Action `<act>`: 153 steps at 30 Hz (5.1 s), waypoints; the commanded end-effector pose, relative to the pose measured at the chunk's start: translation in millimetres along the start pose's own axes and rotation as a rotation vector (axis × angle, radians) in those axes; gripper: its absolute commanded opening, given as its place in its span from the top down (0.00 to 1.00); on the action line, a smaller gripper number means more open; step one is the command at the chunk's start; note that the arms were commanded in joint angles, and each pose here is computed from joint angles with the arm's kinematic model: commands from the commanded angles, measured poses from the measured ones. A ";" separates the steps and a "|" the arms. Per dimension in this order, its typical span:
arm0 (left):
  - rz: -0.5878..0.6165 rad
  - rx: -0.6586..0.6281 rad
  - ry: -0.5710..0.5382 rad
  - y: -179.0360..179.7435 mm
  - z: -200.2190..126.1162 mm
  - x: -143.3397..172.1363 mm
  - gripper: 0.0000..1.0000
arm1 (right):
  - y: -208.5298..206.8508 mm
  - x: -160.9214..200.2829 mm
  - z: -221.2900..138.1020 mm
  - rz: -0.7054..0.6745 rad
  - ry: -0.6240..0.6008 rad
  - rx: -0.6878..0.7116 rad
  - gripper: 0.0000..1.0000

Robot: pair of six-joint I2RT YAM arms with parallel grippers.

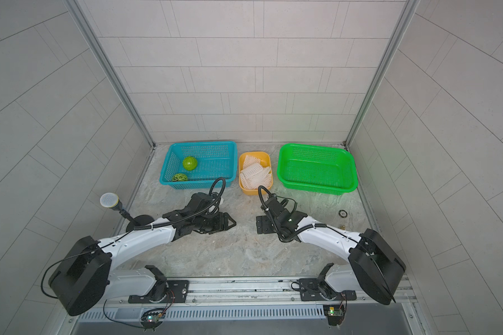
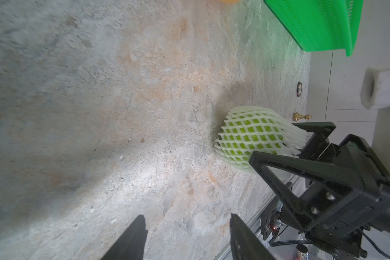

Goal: Sleeve custard apples in foam nets
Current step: Pick up the custard apple from the center of the board, then adjust the foam net on the custard apple.

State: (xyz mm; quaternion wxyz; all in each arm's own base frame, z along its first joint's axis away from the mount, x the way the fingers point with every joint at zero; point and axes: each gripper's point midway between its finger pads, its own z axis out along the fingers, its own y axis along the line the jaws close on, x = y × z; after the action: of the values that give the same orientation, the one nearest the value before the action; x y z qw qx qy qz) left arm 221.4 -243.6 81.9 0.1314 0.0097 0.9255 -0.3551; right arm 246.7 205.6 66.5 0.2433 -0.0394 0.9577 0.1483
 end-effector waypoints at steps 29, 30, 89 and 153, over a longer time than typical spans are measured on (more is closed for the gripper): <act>0.012 -0.005 0.022 3.7 6.0 4.7 0.38 | 0.9 -0.4 33.5 -0.135 0.076 0.118 0.13; 0.013 -0.004 0.020 3.4 5.6 4.3 0.38 | 1.8 -1.2 33.4 -0.135 0.075 0.115 0.14; 0.239 0.792 -0.015 -192.1 -140.9 -15.9 0.39 | 110.0 -47.2 -195.9 -0.758 -0.812 -0.566 0.20; 0.234 0.814 -0.026 -200.2 -136.2 -15.7 0.48 | 110.3 -43.8 -181.4 -0.726 -0.772 -0.571 0.21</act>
State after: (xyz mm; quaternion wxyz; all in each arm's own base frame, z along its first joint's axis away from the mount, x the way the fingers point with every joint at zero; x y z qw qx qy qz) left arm 190.1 -300.6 305.2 0.1610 0.1381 0.7181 -0.6629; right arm 188.6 253.4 258.3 0.5801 -0.3706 0.6593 0.3025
